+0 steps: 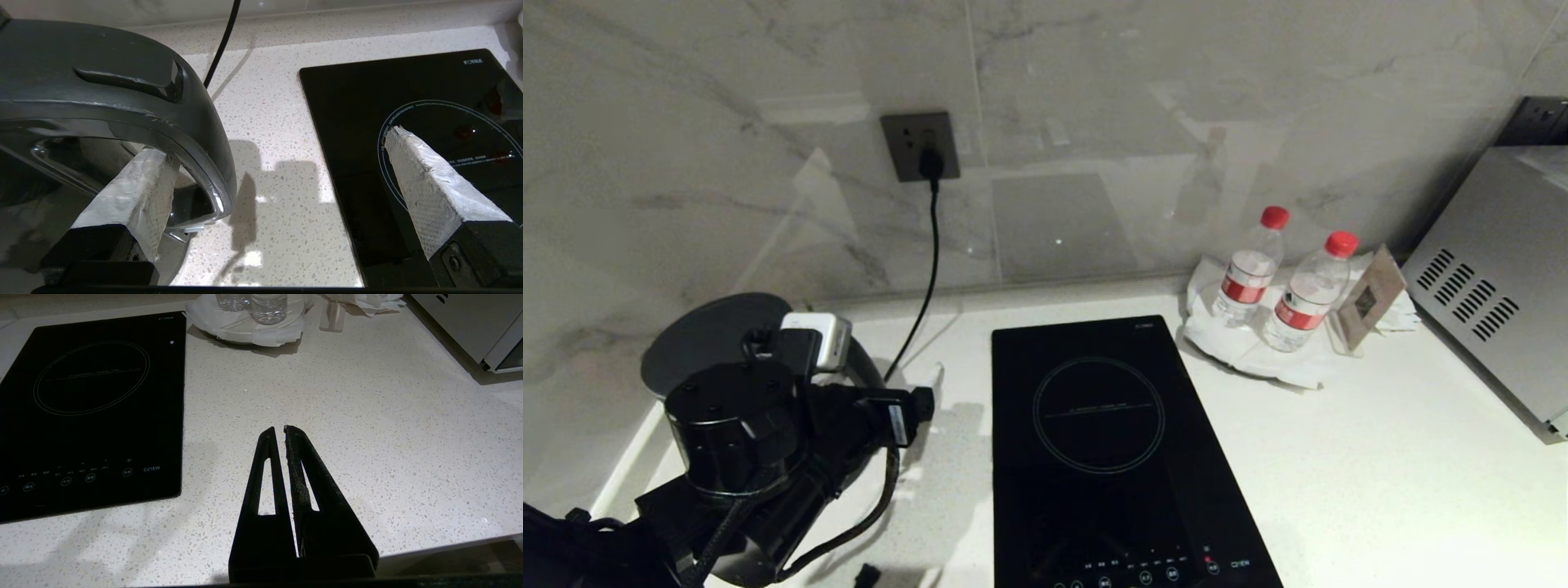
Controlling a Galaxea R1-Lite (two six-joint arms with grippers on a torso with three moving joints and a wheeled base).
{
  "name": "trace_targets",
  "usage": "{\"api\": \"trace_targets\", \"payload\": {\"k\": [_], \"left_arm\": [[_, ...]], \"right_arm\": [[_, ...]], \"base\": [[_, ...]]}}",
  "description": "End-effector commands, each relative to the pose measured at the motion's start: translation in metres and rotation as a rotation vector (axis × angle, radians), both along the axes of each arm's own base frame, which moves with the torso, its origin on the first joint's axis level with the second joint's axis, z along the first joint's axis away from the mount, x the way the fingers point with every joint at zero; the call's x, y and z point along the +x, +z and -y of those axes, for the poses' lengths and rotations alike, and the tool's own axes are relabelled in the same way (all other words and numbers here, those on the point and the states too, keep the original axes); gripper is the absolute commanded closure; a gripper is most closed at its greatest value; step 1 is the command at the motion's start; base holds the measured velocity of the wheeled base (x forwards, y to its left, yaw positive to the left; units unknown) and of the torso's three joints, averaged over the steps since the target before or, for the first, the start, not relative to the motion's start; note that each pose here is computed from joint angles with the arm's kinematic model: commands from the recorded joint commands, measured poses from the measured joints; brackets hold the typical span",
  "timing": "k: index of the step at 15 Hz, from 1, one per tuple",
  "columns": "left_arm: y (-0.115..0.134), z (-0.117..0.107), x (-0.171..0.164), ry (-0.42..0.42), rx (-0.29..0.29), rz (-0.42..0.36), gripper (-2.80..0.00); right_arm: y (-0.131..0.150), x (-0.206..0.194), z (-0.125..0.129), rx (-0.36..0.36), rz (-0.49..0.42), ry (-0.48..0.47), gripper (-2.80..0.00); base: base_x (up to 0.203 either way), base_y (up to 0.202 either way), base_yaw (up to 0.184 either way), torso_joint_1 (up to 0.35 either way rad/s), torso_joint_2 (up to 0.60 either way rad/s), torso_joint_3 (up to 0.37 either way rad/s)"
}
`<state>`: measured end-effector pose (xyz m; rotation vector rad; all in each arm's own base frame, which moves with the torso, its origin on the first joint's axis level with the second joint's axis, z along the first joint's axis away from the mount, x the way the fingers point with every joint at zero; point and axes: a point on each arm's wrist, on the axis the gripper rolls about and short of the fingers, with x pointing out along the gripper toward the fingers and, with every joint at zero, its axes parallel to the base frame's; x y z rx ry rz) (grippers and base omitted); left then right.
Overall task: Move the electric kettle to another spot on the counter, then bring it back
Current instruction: Pick up the kettle
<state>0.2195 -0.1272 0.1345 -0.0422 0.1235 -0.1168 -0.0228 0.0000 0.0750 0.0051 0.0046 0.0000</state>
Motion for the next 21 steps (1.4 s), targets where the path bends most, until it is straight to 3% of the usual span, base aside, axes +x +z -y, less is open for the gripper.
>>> {"api": "trace_targets", "payload": {"k": [1, 21], "left_arm": [[-0.001, 0.001, 0.002, 0.004, -0.004, 0.002, -2.80], [0.006, -0.009, 0.032, 0.103, -0.026, 0.047, -2.80]], "right_arm": [[0.000, 0.000, 0.000, 0.000, 0.000, 0.000, 0.00], [0.000, 0.000, 0.000, -0.001, 0.000, 0.000, 0.00]], "base": [[0.000, 0.000, 0.000, 0.000, 0.00, 0.000], [0.000, 0.000, 0.000, 0.000, 0.00, 0.000]]}}
